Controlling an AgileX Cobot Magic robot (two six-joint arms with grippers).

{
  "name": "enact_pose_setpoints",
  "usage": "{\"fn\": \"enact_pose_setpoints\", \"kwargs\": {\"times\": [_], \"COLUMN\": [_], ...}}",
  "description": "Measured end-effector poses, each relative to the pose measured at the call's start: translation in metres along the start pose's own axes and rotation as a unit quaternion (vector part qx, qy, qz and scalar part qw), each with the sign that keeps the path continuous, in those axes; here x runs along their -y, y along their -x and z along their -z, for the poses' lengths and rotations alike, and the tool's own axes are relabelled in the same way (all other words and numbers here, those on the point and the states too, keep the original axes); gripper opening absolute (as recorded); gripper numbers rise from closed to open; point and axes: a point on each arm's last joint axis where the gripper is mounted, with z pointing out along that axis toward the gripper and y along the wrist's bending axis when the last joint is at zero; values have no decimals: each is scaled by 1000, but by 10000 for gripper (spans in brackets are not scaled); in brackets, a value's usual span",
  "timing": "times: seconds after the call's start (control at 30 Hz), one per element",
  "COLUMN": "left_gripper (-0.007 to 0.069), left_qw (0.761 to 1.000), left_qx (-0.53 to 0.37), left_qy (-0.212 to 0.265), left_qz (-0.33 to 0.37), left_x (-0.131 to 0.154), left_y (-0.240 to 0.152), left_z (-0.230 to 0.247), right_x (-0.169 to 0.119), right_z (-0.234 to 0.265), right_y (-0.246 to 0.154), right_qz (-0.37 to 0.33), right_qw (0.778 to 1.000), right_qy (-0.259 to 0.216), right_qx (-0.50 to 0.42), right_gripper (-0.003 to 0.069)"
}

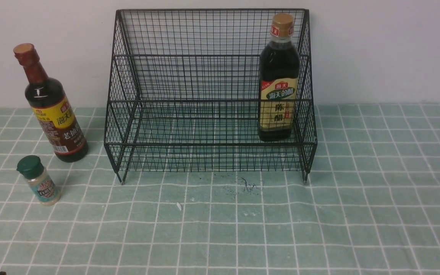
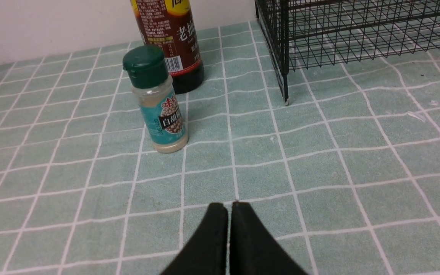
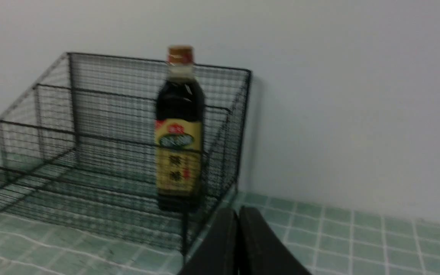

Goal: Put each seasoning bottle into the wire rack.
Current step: Use the left arm to grab the condiment bottle closest to it

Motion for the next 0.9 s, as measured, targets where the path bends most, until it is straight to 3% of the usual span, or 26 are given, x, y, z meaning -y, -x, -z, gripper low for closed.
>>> {"fn": "enact_pose_setpoints", "kwargs": {"times": [0.13,0.27,0.9], "left_gripper": [-6,-6,-6], "left_qw": [1000,1000,1000], "left_qx": [0,0,0], "left_qy": [0,0,0], "left_qz": [0,0,0], "left_x": [0,0,0], "left_y": [0,0,0], "left_z": [0,0,0], "right_x": [7,11,11], "right_z": [-1,1,3], "right_y": [-43,-77,-79], "right_qz": [3,-2,-4], "right_qw": [997,991,988], "right_qy": [-68,-103,-113], "right_qx": [-42,-88,-103], "right_gripper": [-15,-15,-15]}}
